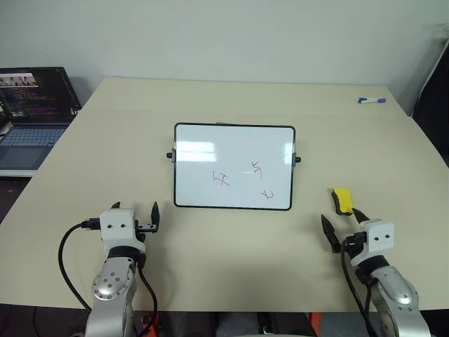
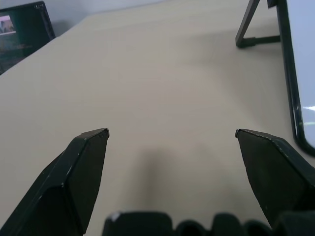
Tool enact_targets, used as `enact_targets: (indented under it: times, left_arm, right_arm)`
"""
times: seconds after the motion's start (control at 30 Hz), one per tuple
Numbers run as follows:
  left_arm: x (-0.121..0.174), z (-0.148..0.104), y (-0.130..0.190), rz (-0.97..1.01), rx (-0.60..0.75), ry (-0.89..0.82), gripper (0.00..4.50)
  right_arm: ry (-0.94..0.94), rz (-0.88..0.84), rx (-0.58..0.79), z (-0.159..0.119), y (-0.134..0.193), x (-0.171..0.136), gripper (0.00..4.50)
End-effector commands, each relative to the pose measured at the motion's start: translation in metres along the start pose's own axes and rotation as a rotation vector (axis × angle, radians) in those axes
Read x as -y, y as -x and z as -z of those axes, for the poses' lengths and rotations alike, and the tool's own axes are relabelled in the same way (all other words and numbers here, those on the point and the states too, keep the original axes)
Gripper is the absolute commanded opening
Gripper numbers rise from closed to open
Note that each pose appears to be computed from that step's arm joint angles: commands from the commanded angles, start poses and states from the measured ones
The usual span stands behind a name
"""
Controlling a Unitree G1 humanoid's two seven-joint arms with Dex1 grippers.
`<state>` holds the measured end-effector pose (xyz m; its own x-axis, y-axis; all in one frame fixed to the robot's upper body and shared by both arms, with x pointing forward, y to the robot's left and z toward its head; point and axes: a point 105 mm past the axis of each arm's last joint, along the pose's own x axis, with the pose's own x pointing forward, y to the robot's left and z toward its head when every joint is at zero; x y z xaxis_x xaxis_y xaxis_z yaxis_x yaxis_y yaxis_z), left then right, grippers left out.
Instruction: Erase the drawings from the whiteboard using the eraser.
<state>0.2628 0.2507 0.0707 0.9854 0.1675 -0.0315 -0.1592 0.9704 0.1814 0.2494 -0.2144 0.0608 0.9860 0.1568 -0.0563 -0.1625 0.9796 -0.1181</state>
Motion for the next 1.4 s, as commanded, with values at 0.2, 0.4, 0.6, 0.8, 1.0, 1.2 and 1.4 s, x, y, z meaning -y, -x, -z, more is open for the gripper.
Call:
enact_targets:
  times: [0.2,0.4,0.6,0.8,1.0,1.2,1.4]
  left_arm:
    - [-0.006,-0.01,0.008,0.024,0.014,-0.001,4.5]
    - [0.024,-0.05,0.007,0.365,0.089,-0.077,4.5]
    - [0.066,-0.083,0.017,0.84,0.112,-0.205,4.5]
    - [0.107,-0.129,0.017,1.245,0.176,-0.313,4.5]
    - [0.152,-0.141,0.018,1.528,0.213,-0.382,4.5]
    - [0.184,-0.141,0.028,1.759,0.264,-0.537,4.5]
    - [0.199,-0.153,0.023,1.81,0.329,-0.618,4.5]
  right_arm:
    - [0.034,0.044,0.019,-0.02,0.0,0.009,4.48]
    - [0.075,0.056,0.058,-0.05,-0.002,0.006,4.48]
    - [0.069,0.051,0.131,-0.081,-0.02,0.002,4.48]
    - [0.016,0.165,0.221,-0.12,-0.025,0.025,4.48]
    - [-0.151,0.199,0.072,-0.108,-0.033,0.042,4.48]
    - [-0.124,0.136,-0.139,-0.091,-0.034,0.043,4.48]
    - [-0.151,0.035,-0.243,-0.076,-0.035,0.025,4.48]
